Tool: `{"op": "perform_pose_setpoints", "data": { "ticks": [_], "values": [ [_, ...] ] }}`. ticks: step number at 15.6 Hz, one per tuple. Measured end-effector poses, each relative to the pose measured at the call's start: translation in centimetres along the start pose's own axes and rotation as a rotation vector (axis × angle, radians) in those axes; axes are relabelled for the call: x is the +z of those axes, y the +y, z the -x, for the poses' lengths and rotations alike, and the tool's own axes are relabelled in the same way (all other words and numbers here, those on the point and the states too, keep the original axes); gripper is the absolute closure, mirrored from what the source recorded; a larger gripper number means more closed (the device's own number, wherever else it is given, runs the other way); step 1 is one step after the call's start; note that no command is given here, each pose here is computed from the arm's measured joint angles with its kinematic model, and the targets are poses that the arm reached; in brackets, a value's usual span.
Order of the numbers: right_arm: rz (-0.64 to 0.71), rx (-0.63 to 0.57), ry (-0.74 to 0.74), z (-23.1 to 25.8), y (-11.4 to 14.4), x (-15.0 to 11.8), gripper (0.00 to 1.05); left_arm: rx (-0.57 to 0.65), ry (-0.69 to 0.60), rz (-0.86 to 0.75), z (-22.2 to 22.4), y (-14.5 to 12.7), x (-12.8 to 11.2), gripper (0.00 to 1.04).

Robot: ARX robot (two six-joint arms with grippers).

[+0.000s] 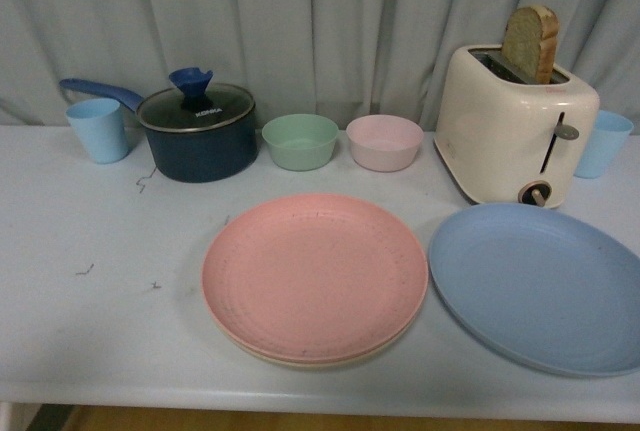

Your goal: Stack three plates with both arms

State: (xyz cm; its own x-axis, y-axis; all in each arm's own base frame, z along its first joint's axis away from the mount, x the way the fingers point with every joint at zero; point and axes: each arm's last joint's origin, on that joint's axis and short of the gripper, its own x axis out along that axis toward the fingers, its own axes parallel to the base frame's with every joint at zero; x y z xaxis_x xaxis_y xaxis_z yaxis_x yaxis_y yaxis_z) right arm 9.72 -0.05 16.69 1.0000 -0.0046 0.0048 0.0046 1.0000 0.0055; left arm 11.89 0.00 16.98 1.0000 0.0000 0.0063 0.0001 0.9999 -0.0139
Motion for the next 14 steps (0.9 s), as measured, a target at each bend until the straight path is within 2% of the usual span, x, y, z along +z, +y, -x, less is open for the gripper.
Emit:
{"op": "perform_pose_setpoints", "data": {
  "ticks": [10,11,13,14],
  "values": [
    [0.0,0.0,0.0,0.0,0.0,0.0,0.06,0.0,-0.006,0.0,1.1,0.0,0.0,1.03],
    [0.0,0.0,0.0,0.0,0.0,0.0,0.06,0.002,0.034,0.0,1.6,0.0,-0.4,1.03],
    [0.0,0.0,-0.001,0.0,0.0,0.0,0.06,0.002,-0.009,0.0,2.2,0.0,-0.1,1.03],
    [0.0,0.0,0.0,0.0,0.0,0.0,0.06,0.002,0.01,0.0,2.2,0.0,-0.4,1.03]
  ]
}}
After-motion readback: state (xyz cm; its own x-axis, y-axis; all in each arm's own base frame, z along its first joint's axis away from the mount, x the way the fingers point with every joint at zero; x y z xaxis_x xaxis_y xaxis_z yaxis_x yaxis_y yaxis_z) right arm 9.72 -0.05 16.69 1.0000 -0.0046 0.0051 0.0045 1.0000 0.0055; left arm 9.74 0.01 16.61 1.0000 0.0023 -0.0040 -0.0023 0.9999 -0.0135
